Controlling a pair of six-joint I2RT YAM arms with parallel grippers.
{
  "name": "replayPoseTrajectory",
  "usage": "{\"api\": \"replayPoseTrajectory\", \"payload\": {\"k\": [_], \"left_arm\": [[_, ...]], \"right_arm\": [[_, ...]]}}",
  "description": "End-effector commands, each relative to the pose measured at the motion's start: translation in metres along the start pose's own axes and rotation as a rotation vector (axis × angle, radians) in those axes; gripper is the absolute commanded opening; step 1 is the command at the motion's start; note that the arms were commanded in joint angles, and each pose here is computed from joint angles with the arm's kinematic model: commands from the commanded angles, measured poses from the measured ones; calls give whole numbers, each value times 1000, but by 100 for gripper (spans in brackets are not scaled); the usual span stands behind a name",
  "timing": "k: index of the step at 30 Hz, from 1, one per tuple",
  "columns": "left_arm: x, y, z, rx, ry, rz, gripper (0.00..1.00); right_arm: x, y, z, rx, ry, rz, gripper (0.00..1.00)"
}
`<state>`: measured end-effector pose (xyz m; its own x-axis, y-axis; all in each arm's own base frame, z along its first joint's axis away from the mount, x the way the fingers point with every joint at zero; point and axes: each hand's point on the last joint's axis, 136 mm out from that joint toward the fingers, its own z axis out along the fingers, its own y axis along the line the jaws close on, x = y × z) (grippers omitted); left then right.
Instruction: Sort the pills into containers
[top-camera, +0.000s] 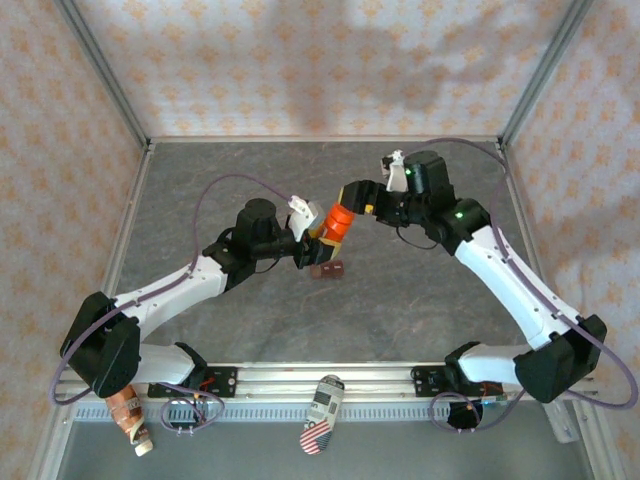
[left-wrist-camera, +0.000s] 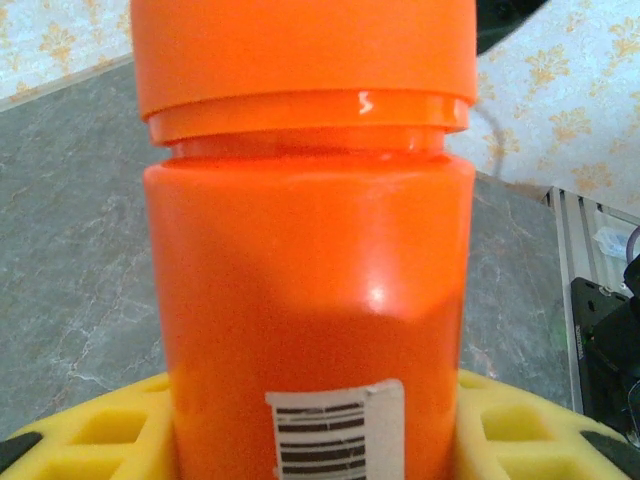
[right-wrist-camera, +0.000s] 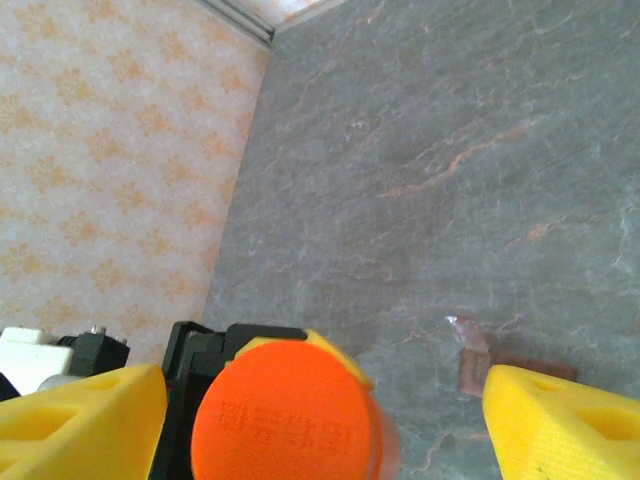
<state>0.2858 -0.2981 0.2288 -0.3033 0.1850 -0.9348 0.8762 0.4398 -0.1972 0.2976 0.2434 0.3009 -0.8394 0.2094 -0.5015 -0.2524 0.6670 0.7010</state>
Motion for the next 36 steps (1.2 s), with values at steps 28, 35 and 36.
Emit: {"api": "replayPoseTrajectory", "payload": {"k": [28, 35, 36], "left_arm": [[-28, -1, -2, 11, -70, 30, 0], [-35, -15, -3, 104, -111, -20, 0], [-36, -17, -3, 115, -113, -28, 0]], "right_arm": [[6, 12, 16, 40, 33, -144, 40], [18, 9, 8, -83, 67, -544, 39], [16, 9, 7, -114, 61, -542, 39]]}}
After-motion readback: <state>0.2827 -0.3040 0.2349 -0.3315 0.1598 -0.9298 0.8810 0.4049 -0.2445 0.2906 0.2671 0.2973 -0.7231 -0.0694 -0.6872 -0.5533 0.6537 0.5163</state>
